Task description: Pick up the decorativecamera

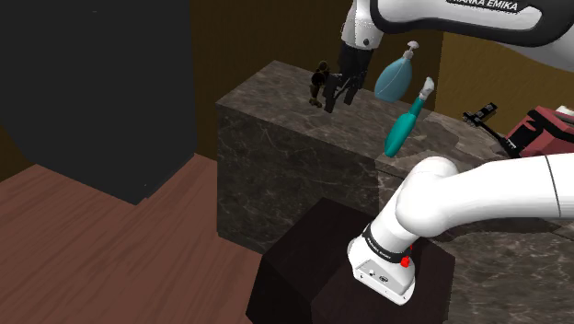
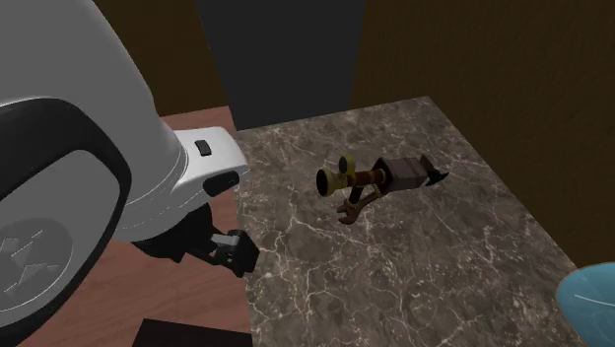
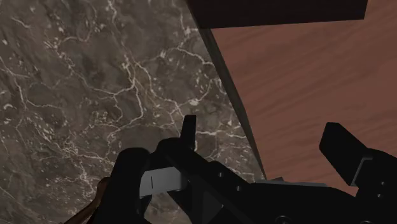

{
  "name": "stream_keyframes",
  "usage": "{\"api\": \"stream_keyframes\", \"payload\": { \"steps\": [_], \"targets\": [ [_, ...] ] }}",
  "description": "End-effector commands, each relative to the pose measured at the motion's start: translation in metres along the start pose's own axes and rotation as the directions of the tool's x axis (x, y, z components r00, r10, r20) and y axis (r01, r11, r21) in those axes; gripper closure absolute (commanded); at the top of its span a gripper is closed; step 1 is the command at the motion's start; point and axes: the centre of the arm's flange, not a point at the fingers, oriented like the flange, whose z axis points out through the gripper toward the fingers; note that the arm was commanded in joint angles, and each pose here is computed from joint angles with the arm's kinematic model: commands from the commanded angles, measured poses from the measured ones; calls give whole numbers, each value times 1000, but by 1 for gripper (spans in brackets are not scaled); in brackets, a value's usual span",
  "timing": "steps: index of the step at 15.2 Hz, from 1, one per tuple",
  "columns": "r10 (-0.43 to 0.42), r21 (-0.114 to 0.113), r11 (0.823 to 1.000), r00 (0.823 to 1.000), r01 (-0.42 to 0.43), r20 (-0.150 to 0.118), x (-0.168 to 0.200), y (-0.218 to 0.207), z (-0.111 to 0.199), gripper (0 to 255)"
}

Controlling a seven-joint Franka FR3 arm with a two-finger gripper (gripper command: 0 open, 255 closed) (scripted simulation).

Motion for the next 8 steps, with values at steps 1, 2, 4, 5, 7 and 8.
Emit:
{"api": "stream_keyframes", "payload": {
  "steps": [1,2,4,5,7,8],
  "targets": [
    [0,0,1000,1000,0,0,0,0,0,0],
    [33,4,999,999,-33,4,13,5,-1,0],
    [98,11,995,995,-98,13,38,17,-3,0],
    [131,14,991,991,-131,17,51,24,-4,0],
    [195,20,980,980,-196,27,75,38,-5,0],
    [227,23,973,973,-228,31,86,46,-5,0]
  ]
}}
